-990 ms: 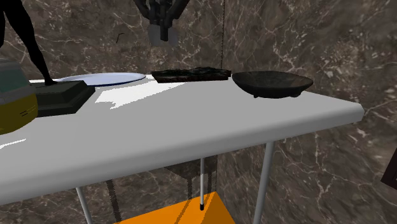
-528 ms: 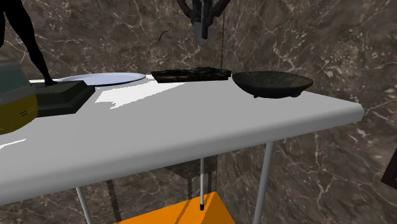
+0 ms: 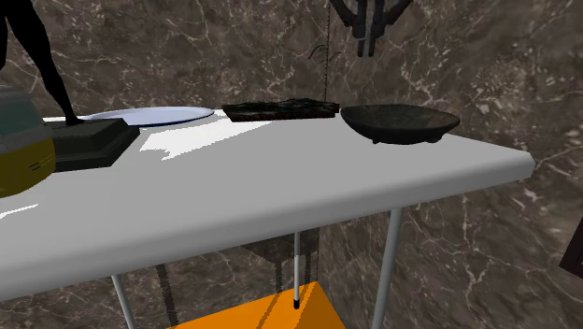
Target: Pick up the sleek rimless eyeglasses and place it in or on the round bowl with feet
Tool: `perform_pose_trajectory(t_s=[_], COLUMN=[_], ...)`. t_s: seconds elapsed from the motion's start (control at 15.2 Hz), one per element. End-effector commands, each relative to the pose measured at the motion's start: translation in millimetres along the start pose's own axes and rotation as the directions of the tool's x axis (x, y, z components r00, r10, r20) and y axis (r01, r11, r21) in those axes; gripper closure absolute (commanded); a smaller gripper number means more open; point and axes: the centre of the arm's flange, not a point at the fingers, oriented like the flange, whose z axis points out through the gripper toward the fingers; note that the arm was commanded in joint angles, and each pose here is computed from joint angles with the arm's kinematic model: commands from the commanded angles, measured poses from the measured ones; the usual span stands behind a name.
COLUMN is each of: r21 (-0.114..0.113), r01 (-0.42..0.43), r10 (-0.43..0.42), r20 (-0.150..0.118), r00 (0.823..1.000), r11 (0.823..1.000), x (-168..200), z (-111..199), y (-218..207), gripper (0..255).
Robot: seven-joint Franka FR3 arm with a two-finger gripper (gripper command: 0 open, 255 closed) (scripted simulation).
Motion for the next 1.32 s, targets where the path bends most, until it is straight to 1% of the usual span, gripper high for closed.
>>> perform_pose_trajectory(t_s=[0.0,0.33,1.25], r21=[0.000,0.000,0.000], r01=[0.001,0.001,0.001], r10=[-0.001,-0.001,-0.001], r20=[0.000,0.000,0.000], r00=[1.000,1.000,1.000], r11=[1.000,1.000,1.000], x=[5,26,36], z=[-3,-8,65], y=[27,89,90], gripper=[255,255,255])
